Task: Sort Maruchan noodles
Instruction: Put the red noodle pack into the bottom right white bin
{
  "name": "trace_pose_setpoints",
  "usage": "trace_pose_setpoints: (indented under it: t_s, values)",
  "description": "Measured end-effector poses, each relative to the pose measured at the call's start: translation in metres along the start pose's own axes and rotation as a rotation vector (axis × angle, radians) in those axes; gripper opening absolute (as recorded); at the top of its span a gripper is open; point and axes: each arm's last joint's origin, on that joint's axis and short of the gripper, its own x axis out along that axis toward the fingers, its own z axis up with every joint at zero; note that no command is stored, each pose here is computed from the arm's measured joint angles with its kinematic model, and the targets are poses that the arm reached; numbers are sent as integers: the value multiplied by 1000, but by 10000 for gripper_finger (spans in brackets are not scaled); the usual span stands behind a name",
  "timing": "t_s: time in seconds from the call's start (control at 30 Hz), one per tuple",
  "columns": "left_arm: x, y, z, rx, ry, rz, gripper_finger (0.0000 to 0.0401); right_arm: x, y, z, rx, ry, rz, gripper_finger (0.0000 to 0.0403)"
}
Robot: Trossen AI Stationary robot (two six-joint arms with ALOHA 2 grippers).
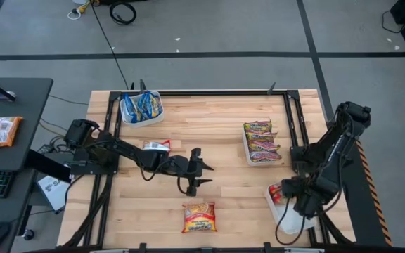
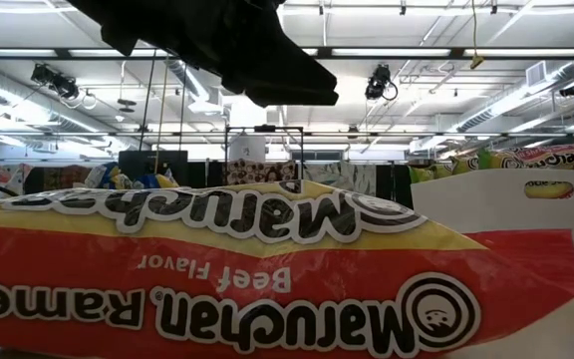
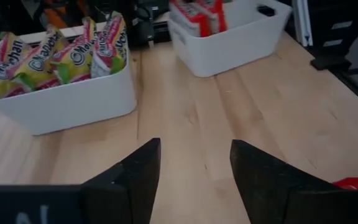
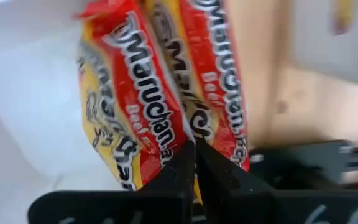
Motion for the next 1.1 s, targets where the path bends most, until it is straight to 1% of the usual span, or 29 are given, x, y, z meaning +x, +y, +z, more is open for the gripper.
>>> trace_pose_setpoints:
  t_s: [0.1, 0.17, 0.27, 0.37, 0.47, 0.6, 0.7, 0.77, 0.87, 0.93, 0.97, 1.0, 1.1]
  values:
    - [2, -1, -2, 3, -2, -3, 208, 0, -6, 3, 13, -35, -65, 33]
    - [5, -2, -6, 3, 14, -9, 210, 1, -9, 6, 11, -47, -83, 42]
    - [9, -5, -11, 12, 21, -38, 210, 1, -12, 10, 24, -37, -91, 60]
    - [10, -9, -12, 22, 21, -50, 206, 1, -14, 13, 46, -3, -73, 81]
    - [10, -9, -12, 22, 16, -52, 204, -6, -14, 16, 80, 9, -52, 103]
    - [10, -8, -8, 14, -26, -38, 204, -20, -19, 20, 220, 3, -66, 135]
    - [10, -8, -6, 3, -45, -35, 204, -29, -24, 24, 350, 19, -79, 162]
    - [10, -8, -6, -27, -44, -39, 204, -33, -27, 26, 458, 44, -73, 178]
    - [10, -10, -6, -53, -40, -87, 204, -39, -28, 35, 623, 50, -15, 195]
    - [9, -14, -7, -62, -33, -123, 204, -40, -28, 45, 686, 13, 49, 201]
    - [8, -18, -7, -63, -27, -137, 204, -40, -26, 52, 678, -27, 101, 202]
    - [6, -22, -6, -59, -26, -148, 204, -40, -24, 60, 645, -68, 157, 203]
    - [1, -38, -5, -43, -24, -187, 204, -38, -14, 82, 494, -178, 263, 202]
